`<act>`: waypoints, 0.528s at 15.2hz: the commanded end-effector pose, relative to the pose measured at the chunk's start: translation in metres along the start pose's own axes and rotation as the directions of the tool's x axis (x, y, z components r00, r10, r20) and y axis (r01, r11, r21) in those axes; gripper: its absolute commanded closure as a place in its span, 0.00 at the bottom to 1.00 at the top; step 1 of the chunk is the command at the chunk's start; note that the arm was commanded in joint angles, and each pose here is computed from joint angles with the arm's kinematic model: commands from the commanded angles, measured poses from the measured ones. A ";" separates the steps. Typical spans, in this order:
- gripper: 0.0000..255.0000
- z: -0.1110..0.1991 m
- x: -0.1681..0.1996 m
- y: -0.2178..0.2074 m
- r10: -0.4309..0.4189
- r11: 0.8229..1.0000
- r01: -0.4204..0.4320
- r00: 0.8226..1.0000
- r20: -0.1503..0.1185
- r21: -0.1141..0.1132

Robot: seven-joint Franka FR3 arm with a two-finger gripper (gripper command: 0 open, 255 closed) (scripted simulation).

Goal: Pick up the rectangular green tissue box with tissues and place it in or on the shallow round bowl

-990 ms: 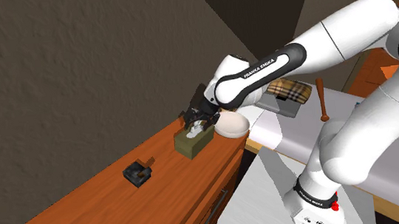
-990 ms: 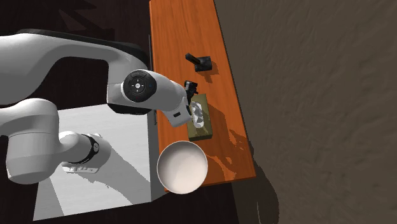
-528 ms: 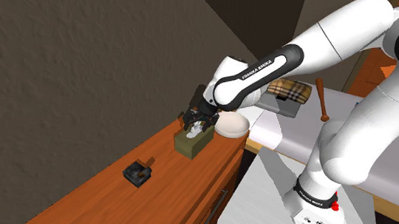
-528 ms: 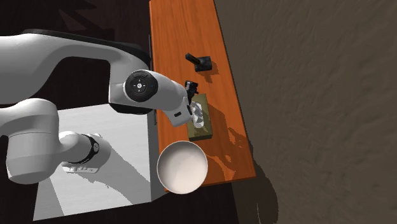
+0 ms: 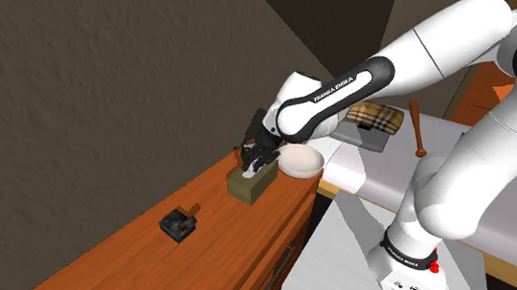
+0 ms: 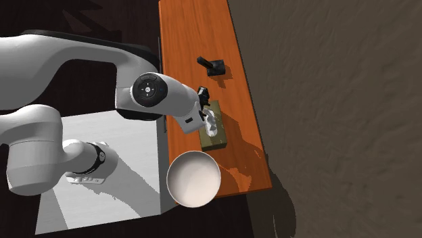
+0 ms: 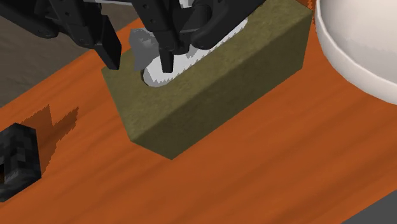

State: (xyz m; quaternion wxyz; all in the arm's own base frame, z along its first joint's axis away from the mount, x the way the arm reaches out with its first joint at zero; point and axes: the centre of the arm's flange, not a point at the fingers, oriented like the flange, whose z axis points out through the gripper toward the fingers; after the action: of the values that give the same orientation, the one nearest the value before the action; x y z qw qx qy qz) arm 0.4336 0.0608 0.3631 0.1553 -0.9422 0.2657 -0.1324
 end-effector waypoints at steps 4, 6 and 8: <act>1.00 -0.002 0.001 0.001 0.002 1.000 -0.002 1.000 0.003 -0.004; 1.00 -0.012 0.002 -0.003 0.002 1.000 -0.002 1.000 0.003 -0.004; 1.00 -0.022 0.004 -0.006 0.002 1.000 -0.002 1.000 0.003 -0.004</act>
State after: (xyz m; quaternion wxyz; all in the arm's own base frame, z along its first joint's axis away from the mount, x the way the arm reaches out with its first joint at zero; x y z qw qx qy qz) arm 0.4330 0.0592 0.3811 0.1545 -0.9425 0.2663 -0.1304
